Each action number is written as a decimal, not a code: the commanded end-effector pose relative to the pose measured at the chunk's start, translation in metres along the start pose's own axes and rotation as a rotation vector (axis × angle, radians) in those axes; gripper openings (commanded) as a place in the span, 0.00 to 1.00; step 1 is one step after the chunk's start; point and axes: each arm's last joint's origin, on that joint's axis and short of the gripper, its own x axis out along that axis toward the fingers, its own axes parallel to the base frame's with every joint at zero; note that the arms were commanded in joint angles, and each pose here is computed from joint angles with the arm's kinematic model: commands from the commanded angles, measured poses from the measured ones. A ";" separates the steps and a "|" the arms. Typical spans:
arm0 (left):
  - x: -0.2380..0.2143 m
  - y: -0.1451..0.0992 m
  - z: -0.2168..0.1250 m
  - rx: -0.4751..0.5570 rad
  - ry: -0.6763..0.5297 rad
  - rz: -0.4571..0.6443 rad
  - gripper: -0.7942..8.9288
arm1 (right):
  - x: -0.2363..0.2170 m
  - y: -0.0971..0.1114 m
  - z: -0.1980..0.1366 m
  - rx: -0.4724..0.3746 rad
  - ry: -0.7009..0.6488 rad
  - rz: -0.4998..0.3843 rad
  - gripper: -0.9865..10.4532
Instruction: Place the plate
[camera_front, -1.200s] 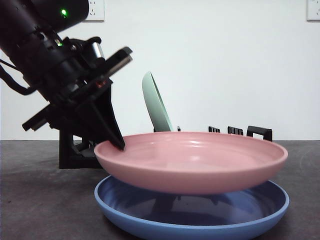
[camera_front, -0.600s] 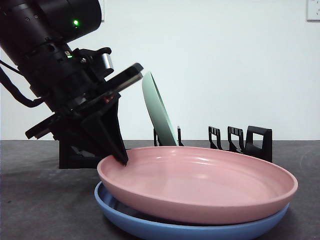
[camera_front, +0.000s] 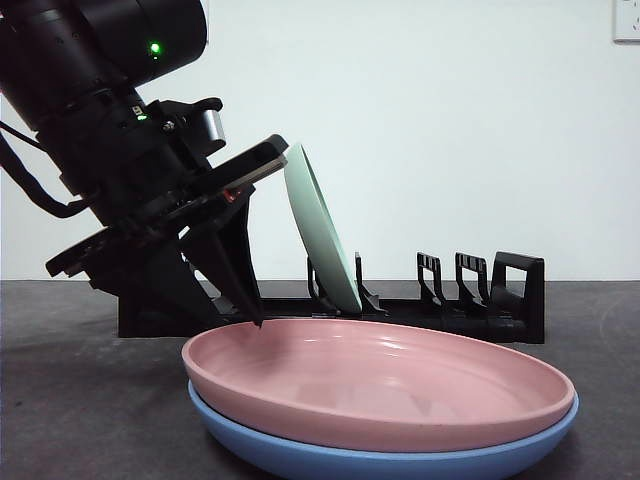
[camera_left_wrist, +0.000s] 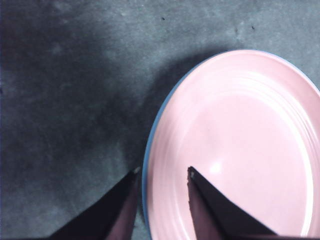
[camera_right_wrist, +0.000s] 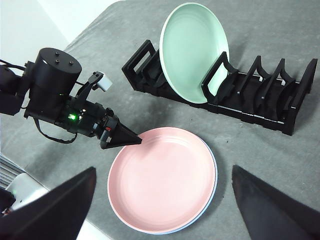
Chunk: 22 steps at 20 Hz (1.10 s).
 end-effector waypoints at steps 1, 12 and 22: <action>0.002 -0.003 0.002 -0.001 0.003 -0.004 0.38 | -0.003 0.002 0.003 0.003 -0.016 0.009 0.46; -0.089 -0.023 0.011 0.189 -0.064 -0.028 0.57 | -0.003 0.002 0.004 0.001 -0.021 0.012 0.46; -0.258 -0.050 0.005 0.315 -0.258 -0.084 0.67 | 0.028 0.007 0.029 0.067 0.013 0.250 0.46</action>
